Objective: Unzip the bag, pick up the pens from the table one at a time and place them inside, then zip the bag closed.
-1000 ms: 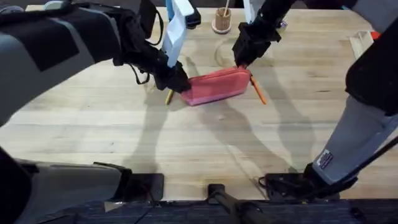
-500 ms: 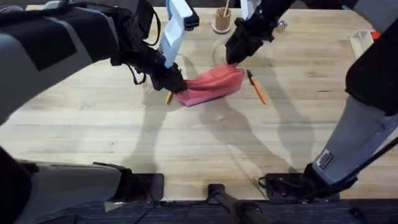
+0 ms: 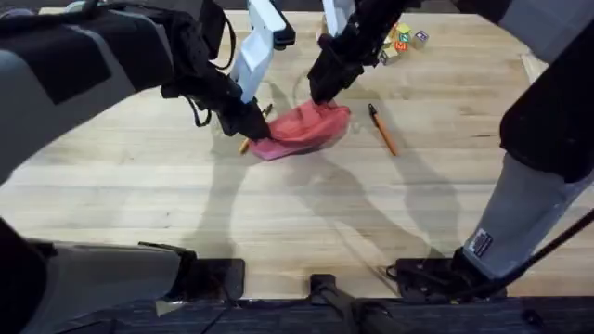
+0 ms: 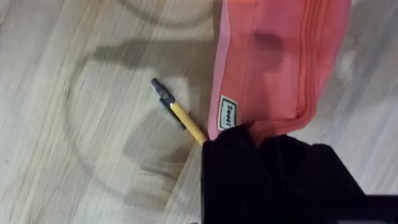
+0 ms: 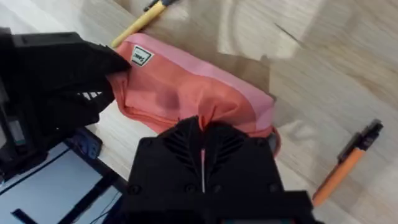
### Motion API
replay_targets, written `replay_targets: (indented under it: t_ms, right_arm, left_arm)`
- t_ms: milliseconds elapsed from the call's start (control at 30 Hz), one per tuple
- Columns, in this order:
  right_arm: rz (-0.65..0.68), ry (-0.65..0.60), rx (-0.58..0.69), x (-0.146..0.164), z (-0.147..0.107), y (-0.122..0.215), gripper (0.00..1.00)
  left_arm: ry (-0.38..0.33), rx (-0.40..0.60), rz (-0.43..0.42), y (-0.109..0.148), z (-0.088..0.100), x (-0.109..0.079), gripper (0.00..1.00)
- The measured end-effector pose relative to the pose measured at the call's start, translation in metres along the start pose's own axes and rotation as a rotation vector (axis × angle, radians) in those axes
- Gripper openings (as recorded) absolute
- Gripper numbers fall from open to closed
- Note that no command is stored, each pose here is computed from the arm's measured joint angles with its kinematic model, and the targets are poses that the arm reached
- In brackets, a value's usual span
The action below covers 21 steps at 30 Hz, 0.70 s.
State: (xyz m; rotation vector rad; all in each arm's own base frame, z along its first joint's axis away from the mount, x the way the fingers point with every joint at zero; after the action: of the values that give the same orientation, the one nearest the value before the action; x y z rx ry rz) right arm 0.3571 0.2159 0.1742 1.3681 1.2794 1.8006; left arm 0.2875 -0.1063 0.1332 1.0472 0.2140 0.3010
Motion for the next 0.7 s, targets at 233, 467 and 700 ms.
replay_targets:
  t_ms: [233,467,700]
  right_arm:
    - [-0.033,0.015,-0.004,0.009,0.001,-0.006,0.031]
    - [-0.03,0.019,-0.001,0.015,0.0,-0.008,0.031]
    - [0.002,0.018,-0.011,0.019,0.002,-0.008,0.031]
  left_arm:
    - [0.003,0.01,0.004,0.0,-0.002,0.001,0.042]
    - [0.005,0.019,0.009,0.0,-0.003,0.001,0.042]
    - [0.009,0.027,0.008,0.001,-0.005,0.001,0.042]
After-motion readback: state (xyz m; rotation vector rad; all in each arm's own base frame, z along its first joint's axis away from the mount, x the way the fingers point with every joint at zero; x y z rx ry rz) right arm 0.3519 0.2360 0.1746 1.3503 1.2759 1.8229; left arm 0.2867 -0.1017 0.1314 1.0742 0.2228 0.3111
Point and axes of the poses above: each hand's point on the last joint's axis, 136 mm out from that joint toward the fingers, its own y axis back along the fingers, its own x axis along the line the jaws close on, z = x × y, the point moved 5 cm from there along y, back along the fingers, and after that the axes turned 6 degrees about -y, right-handed, at the moved point
